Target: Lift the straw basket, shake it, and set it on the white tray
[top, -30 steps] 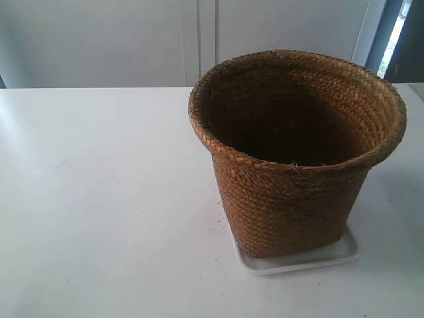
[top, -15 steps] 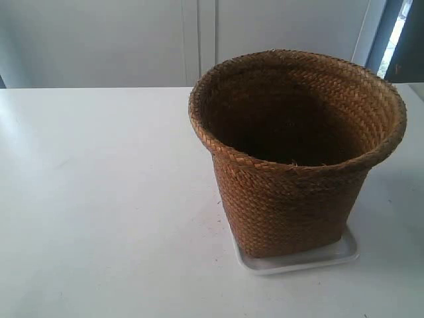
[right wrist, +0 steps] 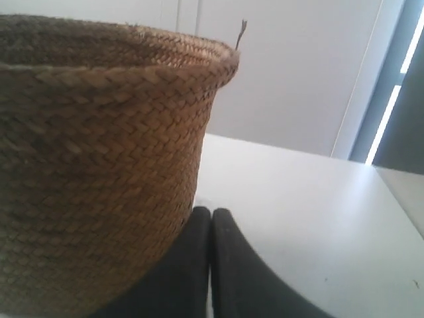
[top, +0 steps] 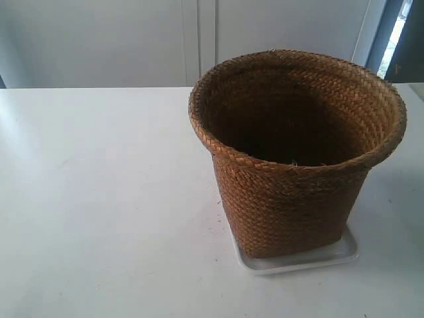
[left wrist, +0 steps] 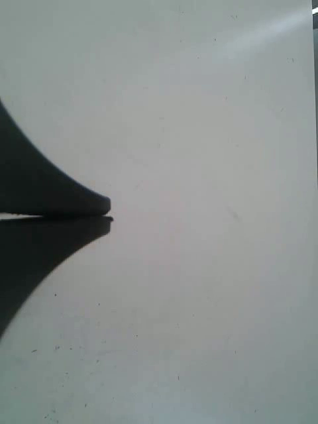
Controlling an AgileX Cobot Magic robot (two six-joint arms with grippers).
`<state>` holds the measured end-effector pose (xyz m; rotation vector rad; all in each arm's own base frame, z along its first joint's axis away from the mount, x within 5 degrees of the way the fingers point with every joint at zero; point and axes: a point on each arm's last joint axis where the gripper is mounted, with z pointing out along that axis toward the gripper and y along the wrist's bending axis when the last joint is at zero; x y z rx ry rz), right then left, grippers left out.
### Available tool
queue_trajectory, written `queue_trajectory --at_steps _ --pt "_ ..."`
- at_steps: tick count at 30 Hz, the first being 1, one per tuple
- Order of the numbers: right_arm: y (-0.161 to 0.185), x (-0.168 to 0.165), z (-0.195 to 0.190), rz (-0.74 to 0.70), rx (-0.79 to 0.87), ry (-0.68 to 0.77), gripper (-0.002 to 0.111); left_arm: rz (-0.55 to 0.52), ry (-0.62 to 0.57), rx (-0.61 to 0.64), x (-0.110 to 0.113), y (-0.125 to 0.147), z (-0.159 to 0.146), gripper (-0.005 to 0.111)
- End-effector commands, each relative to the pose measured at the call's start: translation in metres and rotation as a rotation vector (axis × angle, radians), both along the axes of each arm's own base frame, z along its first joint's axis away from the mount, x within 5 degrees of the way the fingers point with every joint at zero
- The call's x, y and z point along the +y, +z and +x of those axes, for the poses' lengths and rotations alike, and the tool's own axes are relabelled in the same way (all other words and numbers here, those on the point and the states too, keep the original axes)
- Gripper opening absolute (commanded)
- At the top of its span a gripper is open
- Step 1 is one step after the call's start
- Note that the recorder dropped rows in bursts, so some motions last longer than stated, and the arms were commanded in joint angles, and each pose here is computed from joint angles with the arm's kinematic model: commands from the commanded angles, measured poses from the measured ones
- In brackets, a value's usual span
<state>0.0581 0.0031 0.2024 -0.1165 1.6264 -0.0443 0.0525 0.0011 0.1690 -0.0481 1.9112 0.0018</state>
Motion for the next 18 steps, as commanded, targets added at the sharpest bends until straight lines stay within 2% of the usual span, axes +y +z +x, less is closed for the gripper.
queue_trajectory --at_steps 1,18 --pt "-0.0118 0.0011 -0.0014 -0.024 0.109 0.014 0.0 0.003 0.002 -0.003 0.0002 -0.0006 -0.0001 0.0" --pt "-0.0151 0.0019 -0.002 0.013 0.148 0.018 0.0 0.003 0.002 -0.003 0.0002 -0.0006 -0.0001 0.0"
